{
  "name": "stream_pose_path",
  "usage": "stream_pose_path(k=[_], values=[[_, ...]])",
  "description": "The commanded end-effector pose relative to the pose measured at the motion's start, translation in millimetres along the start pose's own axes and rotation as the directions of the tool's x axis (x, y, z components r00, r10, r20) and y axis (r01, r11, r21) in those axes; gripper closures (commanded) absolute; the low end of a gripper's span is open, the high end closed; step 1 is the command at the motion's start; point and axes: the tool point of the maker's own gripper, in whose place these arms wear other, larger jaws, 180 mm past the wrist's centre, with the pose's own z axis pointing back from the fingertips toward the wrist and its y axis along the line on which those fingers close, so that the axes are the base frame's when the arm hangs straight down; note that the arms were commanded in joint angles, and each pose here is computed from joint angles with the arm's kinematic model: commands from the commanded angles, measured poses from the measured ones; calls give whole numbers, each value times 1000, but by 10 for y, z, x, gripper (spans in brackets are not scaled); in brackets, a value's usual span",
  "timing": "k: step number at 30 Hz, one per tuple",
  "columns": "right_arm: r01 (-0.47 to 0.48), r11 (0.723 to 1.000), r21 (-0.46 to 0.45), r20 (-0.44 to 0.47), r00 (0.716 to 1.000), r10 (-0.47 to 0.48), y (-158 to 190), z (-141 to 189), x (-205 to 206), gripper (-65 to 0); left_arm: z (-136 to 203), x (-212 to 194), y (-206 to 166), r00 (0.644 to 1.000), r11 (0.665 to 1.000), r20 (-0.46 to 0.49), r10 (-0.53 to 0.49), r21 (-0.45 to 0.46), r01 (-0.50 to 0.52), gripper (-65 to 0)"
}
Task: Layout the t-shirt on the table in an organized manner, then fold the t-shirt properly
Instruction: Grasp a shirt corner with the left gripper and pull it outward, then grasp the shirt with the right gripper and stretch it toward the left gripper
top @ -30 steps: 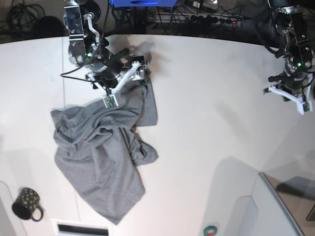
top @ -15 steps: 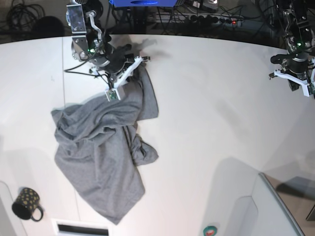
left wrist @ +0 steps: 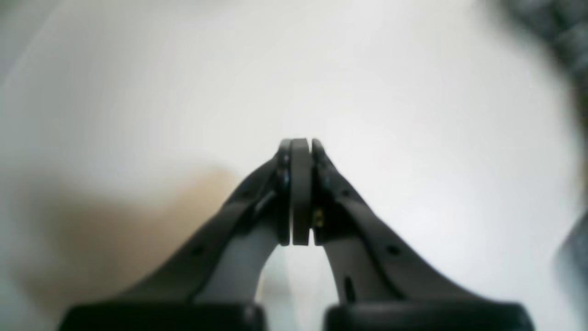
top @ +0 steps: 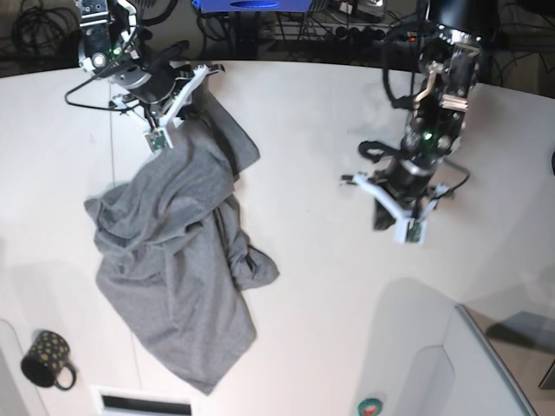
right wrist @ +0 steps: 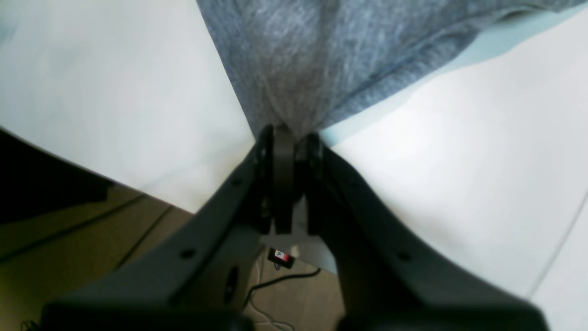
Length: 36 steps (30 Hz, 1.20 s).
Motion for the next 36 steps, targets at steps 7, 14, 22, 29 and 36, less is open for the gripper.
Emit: stream_pose_path(k=[7,14,22,29,36], values=[[-2,1000,5,28,1000,2,14,24,69,-3,-698,190,-499,988,989,-74,134,-52,-138,-114],[-2,1000,5,28,1000,2,14,24,69,-2,-827,3,-949,972,971,-110,208,-95,-218,-550],[-5,1000,5,27,1000,5,13,24,66,-2,-1010,-113,-1131,859,859,-179,480,-100,-502,-536],[-33,999,-10,14,999,33,-82,49,28,-2,-1214,41,-1120,757,761,-201,622,-75,-645,-464],[-35,999,-8,13,999,35,-76,49,26,-2,-1369,89,-1227,747,761,-226,625,-40,-648,-462]])
